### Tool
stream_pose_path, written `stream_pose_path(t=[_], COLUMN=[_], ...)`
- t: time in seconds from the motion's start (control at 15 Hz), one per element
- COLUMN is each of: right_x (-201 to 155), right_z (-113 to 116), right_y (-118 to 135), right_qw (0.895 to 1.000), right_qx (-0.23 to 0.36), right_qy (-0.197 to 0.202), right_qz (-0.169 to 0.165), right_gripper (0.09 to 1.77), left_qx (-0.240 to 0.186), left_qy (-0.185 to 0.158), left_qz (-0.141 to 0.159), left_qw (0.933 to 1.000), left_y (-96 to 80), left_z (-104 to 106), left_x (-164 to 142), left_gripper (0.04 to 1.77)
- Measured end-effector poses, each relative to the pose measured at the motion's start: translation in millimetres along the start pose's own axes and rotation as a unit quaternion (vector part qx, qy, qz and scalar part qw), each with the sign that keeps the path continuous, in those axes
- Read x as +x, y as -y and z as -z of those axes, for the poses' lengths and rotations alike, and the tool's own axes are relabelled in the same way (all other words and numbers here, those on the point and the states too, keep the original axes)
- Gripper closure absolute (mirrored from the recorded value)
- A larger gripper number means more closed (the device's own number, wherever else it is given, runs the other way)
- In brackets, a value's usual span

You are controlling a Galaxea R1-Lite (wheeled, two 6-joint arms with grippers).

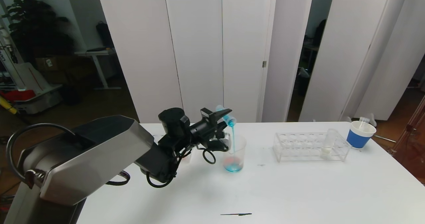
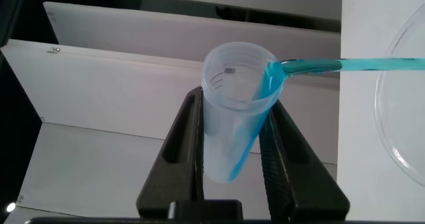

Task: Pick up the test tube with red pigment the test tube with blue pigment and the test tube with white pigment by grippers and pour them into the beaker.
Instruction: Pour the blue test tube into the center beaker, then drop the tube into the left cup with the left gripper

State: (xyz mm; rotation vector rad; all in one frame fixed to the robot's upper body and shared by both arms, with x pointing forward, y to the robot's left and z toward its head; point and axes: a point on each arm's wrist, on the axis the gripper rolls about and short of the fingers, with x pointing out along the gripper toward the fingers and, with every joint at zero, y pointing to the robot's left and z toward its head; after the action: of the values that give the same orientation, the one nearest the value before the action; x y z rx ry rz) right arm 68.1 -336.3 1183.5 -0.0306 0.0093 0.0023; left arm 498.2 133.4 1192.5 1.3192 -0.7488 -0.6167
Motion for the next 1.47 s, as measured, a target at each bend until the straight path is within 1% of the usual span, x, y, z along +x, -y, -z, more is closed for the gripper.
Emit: stream_pose_path(t=[0.93, 1.07, 1.47], right_x=[0.0, 0.0, 0.0], right_z=[0.0, 0.0, 0.0], right_y=[0.0, 0.0, 0.0], right_qw=[1.0, 1.0, 1.0], right_qx=[0.0, 0.0, 0.0], right_qy=[0.0, 0.0, 0.0], right_qz=[0.0, 0.0, 0.0], right_gripper=[0.11, 0.11, 0.11], left_qx=[0.012, 0.014, 0.03], left_qy=[0.001, 0.001, 0.001], left_qz=[-0.015, -0.014, -0.021], left_qw=[0.9998, 0.9998, 0.9993], left_y=[-2.6, -1.9, -4.8], left_z=[2.2, 2.4, 4.4], left_x=[3.7, 3.0, 1.1], left_gripper=[1.24, 1.24, 1.24])
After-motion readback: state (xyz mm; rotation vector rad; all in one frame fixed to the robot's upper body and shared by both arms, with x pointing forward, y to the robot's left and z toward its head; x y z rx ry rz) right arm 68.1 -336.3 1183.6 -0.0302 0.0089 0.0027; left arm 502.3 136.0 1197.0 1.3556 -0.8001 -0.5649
